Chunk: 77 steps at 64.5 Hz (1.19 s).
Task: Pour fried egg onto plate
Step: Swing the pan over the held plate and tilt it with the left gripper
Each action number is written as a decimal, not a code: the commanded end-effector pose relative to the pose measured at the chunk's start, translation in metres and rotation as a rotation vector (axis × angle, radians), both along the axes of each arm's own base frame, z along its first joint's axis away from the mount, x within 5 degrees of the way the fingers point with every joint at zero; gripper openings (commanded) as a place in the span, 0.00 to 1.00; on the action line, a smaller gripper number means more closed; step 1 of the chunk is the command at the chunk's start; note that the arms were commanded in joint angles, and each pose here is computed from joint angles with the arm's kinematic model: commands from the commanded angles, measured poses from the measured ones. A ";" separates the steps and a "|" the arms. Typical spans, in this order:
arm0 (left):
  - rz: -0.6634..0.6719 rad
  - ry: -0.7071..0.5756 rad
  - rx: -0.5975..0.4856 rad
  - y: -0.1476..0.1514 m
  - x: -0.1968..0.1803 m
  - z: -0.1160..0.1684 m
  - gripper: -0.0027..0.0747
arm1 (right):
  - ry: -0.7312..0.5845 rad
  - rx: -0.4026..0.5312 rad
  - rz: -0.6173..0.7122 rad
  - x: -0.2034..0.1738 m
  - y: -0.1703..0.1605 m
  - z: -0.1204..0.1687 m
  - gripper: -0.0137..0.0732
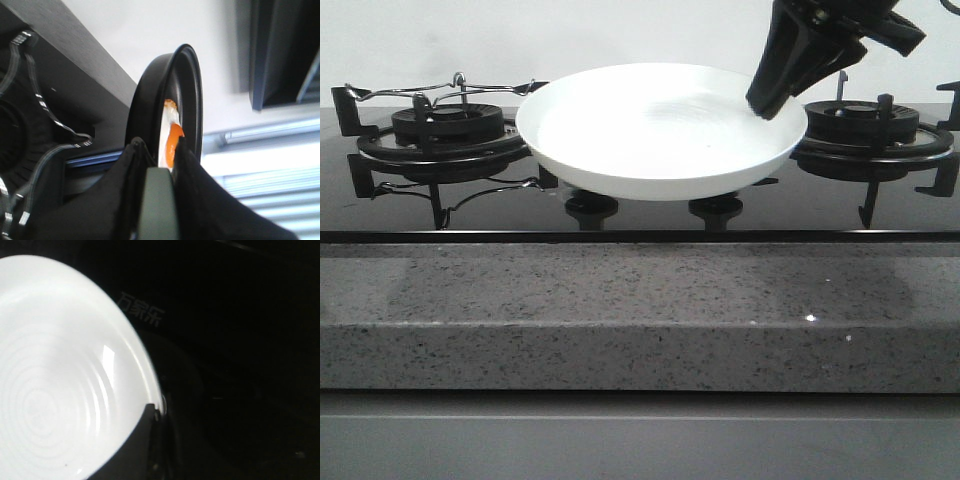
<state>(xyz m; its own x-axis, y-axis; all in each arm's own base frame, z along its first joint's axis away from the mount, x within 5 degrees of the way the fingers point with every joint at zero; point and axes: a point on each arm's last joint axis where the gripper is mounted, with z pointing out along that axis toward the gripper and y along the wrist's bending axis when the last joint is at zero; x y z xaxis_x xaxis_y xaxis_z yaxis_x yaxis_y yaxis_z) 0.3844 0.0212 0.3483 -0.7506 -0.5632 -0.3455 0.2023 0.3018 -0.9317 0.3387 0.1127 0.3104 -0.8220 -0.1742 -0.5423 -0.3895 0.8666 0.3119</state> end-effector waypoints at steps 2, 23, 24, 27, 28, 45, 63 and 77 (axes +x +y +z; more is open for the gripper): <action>-0.082 -0.160 0.009 -0.032 -0.025 0.050 0.01 | -0.097 0.053 -0.014 -0.005 0.000 0.027 0.09; -0.140 -0.291 0.322 -0.090 -0.054 0.068 0.01 | -0.097 0.053 -0.014 -0.005 0.000 0.027 0.09; -0.140 -0.299 0.342 -0.092 -0.055 0.069 0.01 | -0.097 0.053 -0.014 -0.005 0.000 0.027 0.09; -0.125 -0.329 0.400 -0.097 -0.061 0.074 0.01 | -0.097 0.053 -0.014 -0.005 0.000 0.027 0.09; -0.123 -0.343 0.418 -0.099 -0.063 0.076 0.01 | -0.097 0.053 -0.014 -0.005 0.000 0.027 0.09; -0.089 -0.611 0.713 -0.138 -0.109 0.108 0.01 | -0.097 0.053 -0.014 -0.005 0.000 0.027 0.09; -0.119 -0.769 0.868 -0.167 -0.137 0.117 0.01 | -0.097 0.053 -0.014 -0.005 0.000 0.027 0.09; -0.124 -0.809 0.940 -0.181 -0.143 0.115 0.01 | -0.097 0.053 -0.014 -0.005 0.000 0.027 0.09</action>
